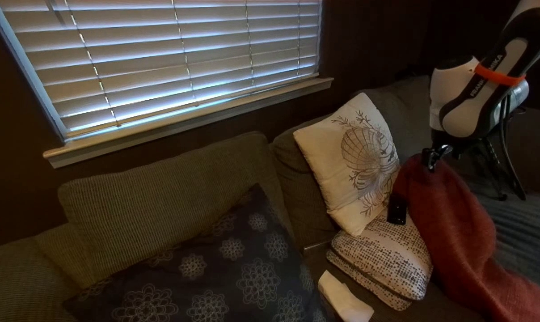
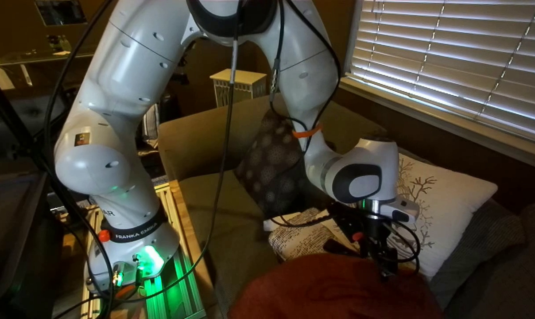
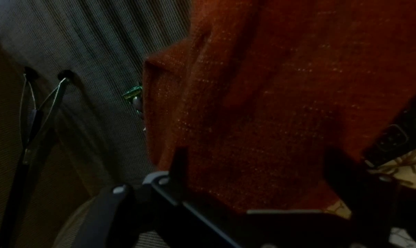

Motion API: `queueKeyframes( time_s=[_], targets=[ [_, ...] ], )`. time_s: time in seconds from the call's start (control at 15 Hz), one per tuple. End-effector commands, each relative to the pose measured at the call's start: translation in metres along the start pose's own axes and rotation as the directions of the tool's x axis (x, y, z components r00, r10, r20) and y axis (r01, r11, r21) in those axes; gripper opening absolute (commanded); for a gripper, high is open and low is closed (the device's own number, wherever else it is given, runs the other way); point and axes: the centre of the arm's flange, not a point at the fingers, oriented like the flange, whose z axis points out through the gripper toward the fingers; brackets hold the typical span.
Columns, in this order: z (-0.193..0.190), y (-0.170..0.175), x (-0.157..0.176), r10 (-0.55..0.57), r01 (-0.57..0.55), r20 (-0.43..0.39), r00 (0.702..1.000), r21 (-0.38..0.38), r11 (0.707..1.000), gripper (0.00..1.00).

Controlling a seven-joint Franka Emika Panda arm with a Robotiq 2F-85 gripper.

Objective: Move the blanket to the right and the remote to the left

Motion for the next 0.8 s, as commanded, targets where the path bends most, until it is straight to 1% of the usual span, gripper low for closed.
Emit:
queueKeyframes(
  time_s=[0.0,0.07,0.13,0.27,0.4,0.6,0.73],
  targets=[
    [-0.018,-0.005,-0.031,-0.055,0.055,-0.014,0.998,0.012,0.998,1.00],
    [-0.019,-0.012,-0.035,-0.078,0.079,-0.027,0.997,0.034,0.996,1.00],
    [-0.023,-0.022,-0.041,-0.097,0.101,-0.054,0.994,0.078,0.992,1.00],
    [-0.027,-0.043,-0.047,-0.109,0.121,-0.091,0.990,0.140,0.983,1.00],
    [-0.028,-0.069,-0.049,-0.107,0.124,-0.092,0.990,0.197,0.973,1.00],
    [-0.029,-0.106,-0.044,-0.088,0.105,-0.072,0.994,0.283,0.953,1.00],
    [-0.028,-0.125,-0.035,-0.056,0.074,-0.067,0.996,0.316,0.946,1.00]
  ],
)
